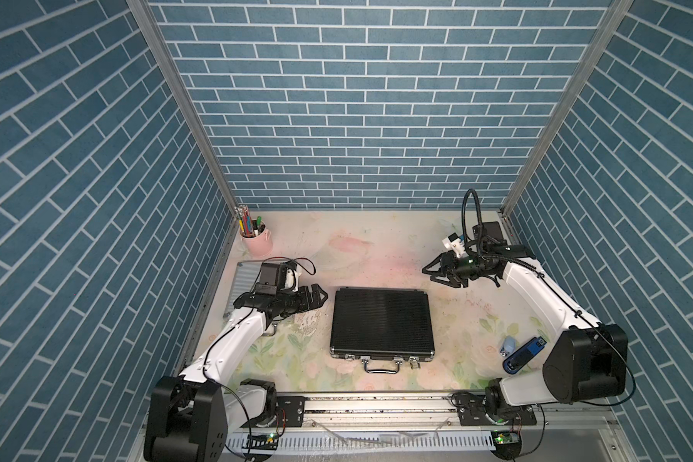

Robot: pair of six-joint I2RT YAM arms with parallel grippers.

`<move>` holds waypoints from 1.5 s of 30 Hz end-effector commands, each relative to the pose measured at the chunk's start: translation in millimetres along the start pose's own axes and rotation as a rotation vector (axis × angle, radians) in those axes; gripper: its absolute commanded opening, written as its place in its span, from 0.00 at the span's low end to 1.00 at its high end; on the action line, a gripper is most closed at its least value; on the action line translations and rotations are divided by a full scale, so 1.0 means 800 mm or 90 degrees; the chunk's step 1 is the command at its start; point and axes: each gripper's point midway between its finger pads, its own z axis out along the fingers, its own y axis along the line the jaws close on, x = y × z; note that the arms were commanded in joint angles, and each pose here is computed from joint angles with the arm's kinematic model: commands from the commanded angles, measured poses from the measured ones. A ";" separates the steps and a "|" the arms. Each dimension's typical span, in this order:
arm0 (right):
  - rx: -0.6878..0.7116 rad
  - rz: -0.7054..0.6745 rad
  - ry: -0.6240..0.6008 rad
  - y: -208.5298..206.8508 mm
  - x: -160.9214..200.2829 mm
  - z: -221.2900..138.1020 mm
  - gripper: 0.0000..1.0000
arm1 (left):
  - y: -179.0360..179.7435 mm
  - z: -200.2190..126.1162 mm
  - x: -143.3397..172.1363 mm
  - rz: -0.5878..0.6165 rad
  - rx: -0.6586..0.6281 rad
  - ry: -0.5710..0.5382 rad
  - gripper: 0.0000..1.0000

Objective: Close the poker set cases
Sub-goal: Close the lid of the poker set case, then adjust the poker set case at the center of the board.

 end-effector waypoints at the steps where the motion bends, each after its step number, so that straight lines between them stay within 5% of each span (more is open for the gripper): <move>1: 0.047 0.007 0.015 -0.024 0.018 0.003 0.49 | -0.001 -0.005 0.010 0.009 0.002 0.009 0.99; 11: 0.138 0.025 0.049 -0.092 0.059 0.040 0.55 | -0.023 0.008 0.074 0.063 -0.008 0.087 0.99; 31: 0.105 0.001 0.023 -0.121 0.072 0.095 0.63 | -0.027 0.030 0.178 0.086 -0.007 0.168 1.00; 38: 0.043 -0.010 0.043 -0.101 0.067 0.122 0.49 | -0.053 0.049 0.199 0.085 0.043 0.191 0.98; 45: 0.025 -0.038 0.081 -0.083 0.067 0.148 0.46 | -0.071 0.056 0.207 0.081 0.074 0.198 0.97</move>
